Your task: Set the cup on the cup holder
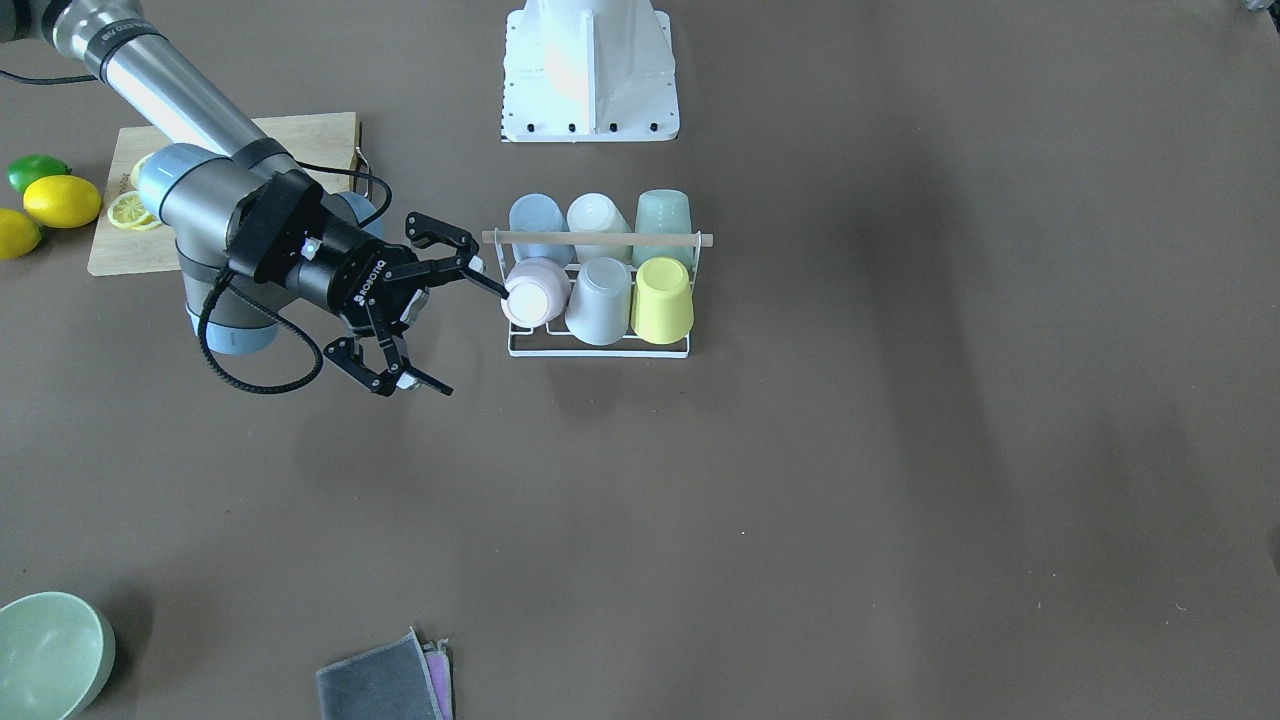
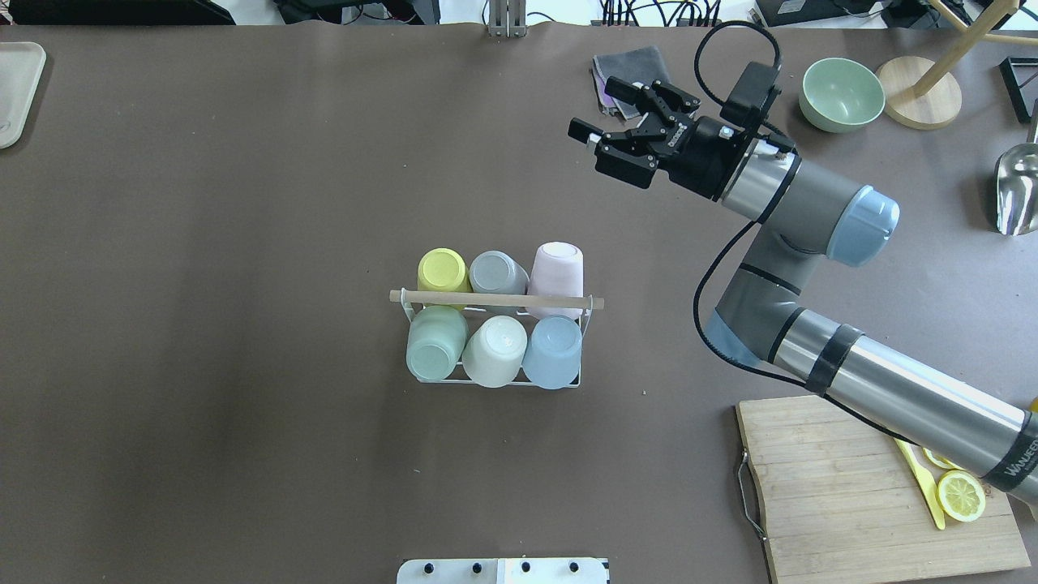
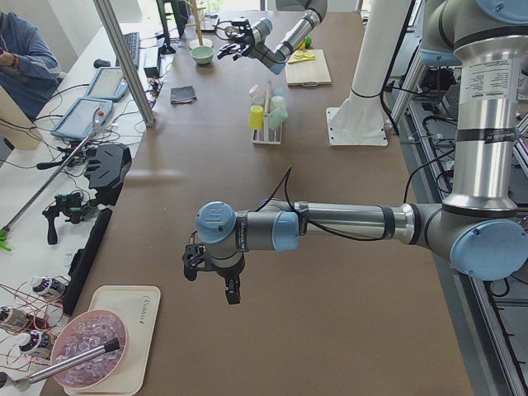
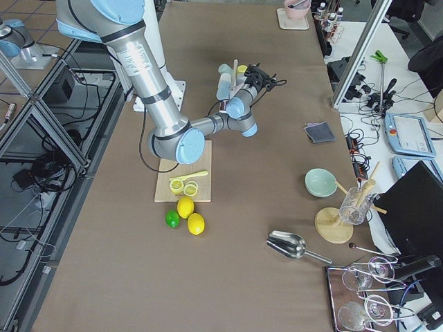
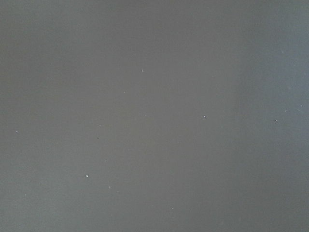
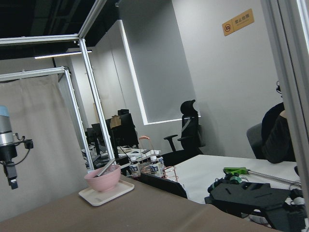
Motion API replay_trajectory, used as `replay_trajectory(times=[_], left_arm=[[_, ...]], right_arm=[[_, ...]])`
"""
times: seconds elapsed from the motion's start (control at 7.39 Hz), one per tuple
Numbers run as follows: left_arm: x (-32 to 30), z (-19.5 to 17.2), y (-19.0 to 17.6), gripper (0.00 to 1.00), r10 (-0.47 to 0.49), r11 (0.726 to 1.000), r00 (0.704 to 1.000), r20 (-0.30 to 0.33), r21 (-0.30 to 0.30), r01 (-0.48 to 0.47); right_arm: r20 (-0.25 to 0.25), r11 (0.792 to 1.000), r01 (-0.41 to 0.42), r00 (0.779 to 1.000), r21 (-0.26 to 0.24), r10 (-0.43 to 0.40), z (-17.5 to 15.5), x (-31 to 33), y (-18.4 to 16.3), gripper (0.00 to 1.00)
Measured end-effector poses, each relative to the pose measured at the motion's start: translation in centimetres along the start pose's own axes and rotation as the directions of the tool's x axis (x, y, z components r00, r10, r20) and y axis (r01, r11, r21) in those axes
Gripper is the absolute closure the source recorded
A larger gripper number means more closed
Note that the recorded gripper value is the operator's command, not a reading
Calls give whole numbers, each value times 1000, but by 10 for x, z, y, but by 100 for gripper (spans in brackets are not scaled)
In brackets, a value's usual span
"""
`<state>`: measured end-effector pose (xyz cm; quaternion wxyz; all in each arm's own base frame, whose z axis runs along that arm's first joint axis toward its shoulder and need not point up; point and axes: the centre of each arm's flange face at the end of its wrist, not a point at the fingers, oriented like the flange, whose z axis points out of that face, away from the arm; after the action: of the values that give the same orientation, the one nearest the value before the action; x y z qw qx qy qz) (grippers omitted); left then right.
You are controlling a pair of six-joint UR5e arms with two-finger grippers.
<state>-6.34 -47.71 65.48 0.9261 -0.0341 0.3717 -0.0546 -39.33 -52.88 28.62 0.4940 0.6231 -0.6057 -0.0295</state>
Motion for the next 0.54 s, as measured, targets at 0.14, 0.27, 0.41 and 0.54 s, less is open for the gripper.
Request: replay_trajectory(times=[0.14,0.27,0.41,0.54], left_arm=[[-1,0,0,2,3,1000,1000,4,3,-3],[-2,1,0,2,4,1000,1000,6,3,-4],[-2,2,1,2,3,1000,1000,7,2,-3],[-2,2,1,2,4,1000,1000,7,2,-4]], right_arm=[[-106,997,13,994,-74,-21,8,19,-12,0],[-214,987,10,976,-161,-44,13,39,-15,0],[-320,966,-11,945,-258,-75,13,57,-16,0],[-418,932,-50,901,-360,-113,6,70,-19,0]])
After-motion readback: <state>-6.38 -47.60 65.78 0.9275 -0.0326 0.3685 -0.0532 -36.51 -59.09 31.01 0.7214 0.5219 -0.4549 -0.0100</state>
